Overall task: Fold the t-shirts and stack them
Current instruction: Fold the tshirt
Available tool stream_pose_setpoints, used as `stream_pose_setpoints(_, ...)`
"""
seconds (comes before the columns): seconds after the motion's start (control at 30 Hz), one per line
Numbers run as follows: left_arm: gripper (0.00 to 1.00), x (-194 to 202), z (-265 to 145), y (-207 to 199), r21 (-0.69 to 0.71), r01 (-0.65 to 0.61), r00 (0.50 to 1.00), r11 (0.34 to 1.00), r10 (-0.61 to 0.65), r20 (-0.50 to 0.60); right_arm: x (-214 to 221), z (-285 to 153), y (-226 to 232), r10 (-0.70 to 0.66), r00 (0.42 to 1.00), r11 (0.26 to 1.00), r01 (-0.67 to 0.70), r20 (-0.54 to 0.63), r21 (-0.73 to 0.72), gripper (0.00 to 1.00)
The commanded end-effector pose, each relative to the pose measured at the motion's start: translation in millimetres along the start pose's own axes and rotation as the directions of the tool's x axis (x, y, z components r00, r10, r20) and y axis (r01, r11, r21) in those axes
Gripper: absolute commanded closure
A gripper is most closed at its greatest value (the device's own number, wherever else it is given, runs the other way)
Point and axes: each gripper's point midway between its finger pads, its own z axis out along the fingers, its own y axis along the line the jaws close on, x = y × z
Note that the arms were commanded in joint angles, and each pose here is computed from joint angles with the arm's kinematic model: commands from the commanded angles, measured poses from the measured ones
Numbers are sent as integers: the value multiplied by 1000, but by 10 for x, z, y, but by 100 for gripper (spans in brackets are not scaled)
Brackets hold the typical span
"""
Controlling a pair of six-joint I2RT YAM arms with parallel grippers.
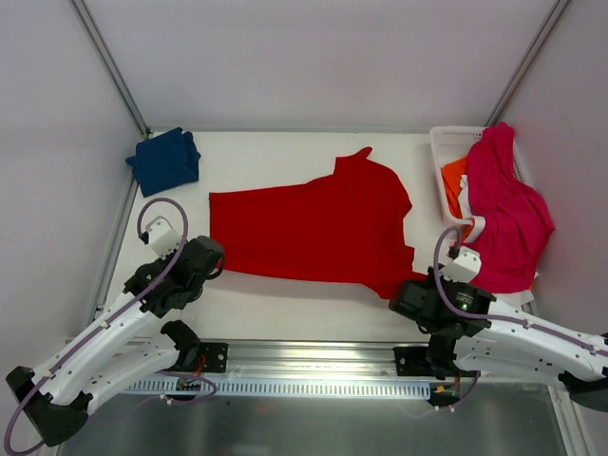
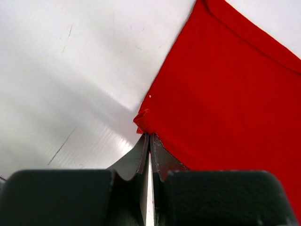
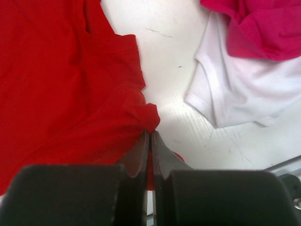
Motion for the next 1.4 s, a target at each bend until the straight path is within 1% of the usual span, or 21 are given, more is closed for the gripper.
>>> stream_pose_setpoints(0.0,100,-56,49,-59,-15,-26,1000,1000,26,15,-73,-12,24,-169,986,985,169,-6,36,99)
stream_pose_setpoints(0.03,100,-54,52,-99,-7,-26,1000,1000,26,9,-71,11,64,-207,978,976,207,-9,62,100)
stream_pose_setpoints(0.07,100,-40,78,-127,-11,-41,999,999,41,5,-126,-1,142,-205,979,977,204,-3,62,99)
stream_pose_setpoints(0.17,100,-50,129,-233,-10,-53,999,999,53,-3,-174,57,303,-267,963,959,268,-15,97,100)
stream_pose_setpoints(0.2,100,-93,135,-301,1,-38,999,999,38,2,-199,70,449,-243,970,967,243,-12,74,100)
stream_pose_setpoints(0.27,100,-94,208,-342,-12,-56,998,998,56,-13,-181,158,544,-294,955,952,297,-48,79,100)
stream_pose_setpoints(0.33,100,-136,260,-448,3,-36,999,999,36,-16,-220,275,702,-255,965,964,258,-55,66,99)
stream_pose_setpoints(0.37,100,-115,323,-451,-12,-43,998,999,43,-35,-178,338,729,-299,950,950,305,-86,65,99)
stream_pose_setpoints(0.43,100,-123,393,-502,-11,-34,999,999,34,-41,-246,454,807,-273,958,957,279,-89,75,99)
stream_pose_setpoints(0.47,100,-102,448,-512,-24,-36,998,999,34,-51,-269,493,821,-299,950,949,306,-92,78,99)
stream_pose_setpoints(0.53,100,-112,538,-527,-36,-20,998,999,18,-57,-334,619,875,-294,951,947,303,-94,106,100)
stream_pose_setpoints(0.6,100,-94,638,-532,-63,-19,997,998,14,-72,-351,729,929,-322,941,935,333,-106,119,99)
stream_pose_setpoints(0.7,100,-45,778,-556,-97,-29,996,995,20,-91,-455,873,1032,-315,943,937,327,-107,121,99)
stream_pose_setpoints(0.83,100,45,957,-596,-130,-29,992,991,13,-123,-517,1150,1141,-312,940,933,330,-141,140,100)
stream_pose_setpoints(1.0,100,118,1159,-643,-163,-31,989,986,7,-144,-713,1399,1397,-313,940,933,331,-135,141,99)
stream_pose_setpoints(1.07,100,150,1235,-634,-180,-33,987,983,4,-159,-681,1520,1456,-333,929,923,356,-159,145,99)
stream_pose_setpoints(1.13,100,142,1289,-643,-188,-33,987,982,2,-160,-756,1603,1538,-329,931,926,351,-156,142,100)
stream_pose_setpoints(1.17,100,159,1342,-615,-206,-34,986,978,-1,-167,-689,1684,1552,-339,924,919,366,-177,145,100)
stream_pose_setpoints(1.2,100,145,1366,-620,-209,-27,987,977,-8,-163,-749,1727,1580,-327,929,924,352,-172,149,100)
stream_pose_setpoints(1.27,100,157,1434,-574,-233,-24,985,972,-16,-170,-723,1808,1622,-315,930,929,343,-187,140,99)
stream_pose_setpoints(1.37,100,160,1504,-520,-258,-15,984,966,-31,-173,-714,1947,1667,-329,923,921,360,-199,149,100)
